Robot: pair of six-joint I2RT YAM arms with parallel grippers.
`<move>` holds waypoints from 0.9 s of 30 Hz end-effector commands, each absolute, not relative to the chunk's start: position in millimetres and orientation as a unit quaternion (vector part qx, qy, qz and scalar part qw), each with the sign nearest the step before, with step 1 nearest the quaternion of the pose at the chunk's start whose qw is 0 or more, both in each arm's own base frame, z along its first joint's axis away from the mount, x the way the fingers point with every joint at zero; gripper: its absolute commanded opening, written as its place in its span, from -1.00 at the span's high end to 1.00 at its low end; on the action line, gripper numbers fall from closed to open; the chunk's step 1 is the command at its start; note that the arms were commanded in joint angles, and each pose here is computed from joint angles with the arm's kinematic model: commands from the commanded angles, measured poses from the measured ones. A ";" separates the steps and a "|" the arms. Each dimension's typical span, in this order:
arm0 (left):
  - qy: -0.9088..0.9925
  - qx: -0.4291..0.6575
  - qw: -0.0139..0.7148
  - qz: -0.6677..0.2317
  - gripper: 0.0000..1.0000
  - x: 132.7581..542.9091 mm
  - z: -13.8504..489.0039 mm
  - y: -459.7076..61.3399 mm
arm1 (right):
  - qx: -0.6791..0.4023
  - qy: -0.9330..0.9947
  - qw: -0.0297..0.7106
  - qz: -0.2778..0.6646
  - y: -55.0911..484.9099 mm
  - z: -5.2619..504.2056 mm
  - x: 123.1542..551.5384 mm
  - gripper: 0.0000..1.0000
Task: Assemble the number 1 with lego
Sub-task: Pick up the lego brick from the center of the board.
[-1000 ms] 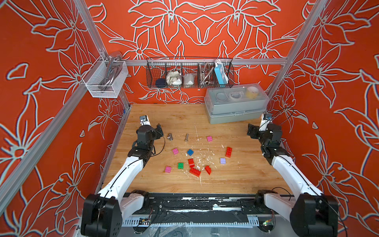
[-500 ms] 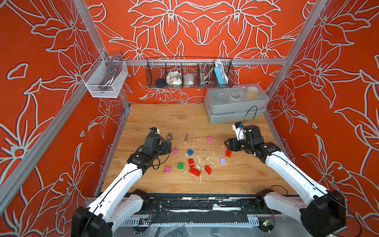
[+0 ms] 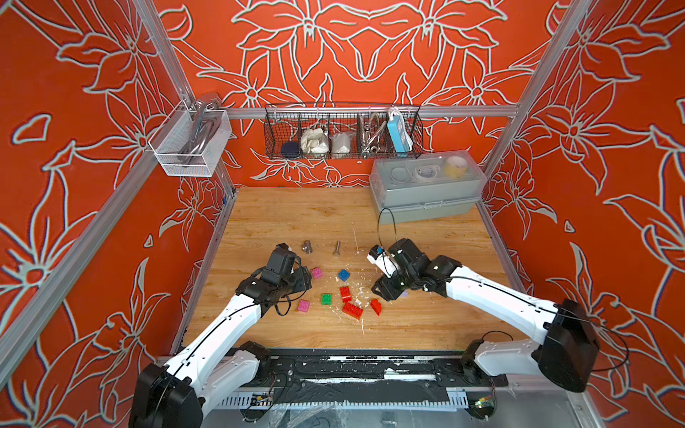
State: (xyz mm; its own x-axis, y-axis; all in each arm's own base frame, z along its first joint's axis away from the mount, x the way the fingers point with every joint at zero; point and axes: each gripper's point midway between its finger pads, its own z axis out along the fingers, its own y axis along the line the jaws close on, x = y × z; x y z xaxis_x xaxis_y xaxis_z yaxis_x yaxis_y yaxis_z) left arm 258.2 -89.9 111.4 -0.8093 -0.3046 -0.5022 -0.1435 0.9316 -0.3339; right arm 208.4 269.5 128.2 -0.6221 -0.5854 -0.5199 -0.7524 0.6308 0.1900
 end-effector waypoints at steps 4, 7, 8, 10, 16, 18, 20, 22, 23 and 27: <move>0.945 -0.119 0.254 -0.169 -0.41 259.2 105.0 -104.7 | -0.398 0.873 0.193 0.206 295.9 125.0 209.5 -0.18; 0.946 -0.120 0.252 -0.168 -0.38 258.9 103.2 -104.5 | -0.395 0.877 0.182 0.206 308.9 121.0 209.6 -0.18; 0.946 -0.122 0.251 -0.167 -0.39 258.8 103.4 -104.1 | -0.386 0.882 0.178 0.203 312.2 118.6 210.8 -0.18; 0.945 -0.124 0.251 -0.167 -0.38 258.9 103.6 -103.9 | -0.367 0.892 0.175 0.197 316.9 114.7 214.2 -0.18; 0.947 -0.127 0.247 -0.162 -0.38 258.0 100.5 -102.3 | -0.288 0.922 0.174 0.191 327.7 106.0 229.7 -0.27; 0.948 -0.126 0.245 -0.161 -0.37 257.5 100.0 -102.1 | -0.272 0.928 0.174 0.187 329.5 103.9 234.6 -0.27; 0.949 -0.122 0.244 -0.160 -0.35 256.8 99.6 -102.3 | -0.266 0.930 0.177 0.182 332.0 103.1 239.1 -0.28; 0.950 -0.119 0.243 -0.157 -0.32 256.0 99.3 -101.5 | -0.273 0.928 0.176 0.181 335.2 104.1 240.8 -0.27; 0.951 -0.119 0.242 -0.154 -0.31 255.4 98.9 -100.5 | -0.279 0.927 0.175 0.180 335.6 104.4 240.4 -0.27; 0.952 -0.120 0.238 -0.151 -0.28 253.5 96.0 -99.7 | -0.324 0.912 0.169 0.185 337.9 105.1 231.4 -0.32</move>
State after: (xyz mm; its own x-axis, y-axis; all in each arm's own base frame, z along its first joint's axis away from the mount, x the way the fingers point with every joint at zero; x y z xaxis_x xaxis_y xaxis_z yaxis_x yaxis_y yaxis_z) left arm 254.9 -98.7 95.0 -0.8500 -0.3155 -0.4218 -0.1653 0.9201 -0.3551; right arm 234.1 333.1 99.7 -0.7662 -0.4887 -0.4173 -0.6121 0.7528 0.2422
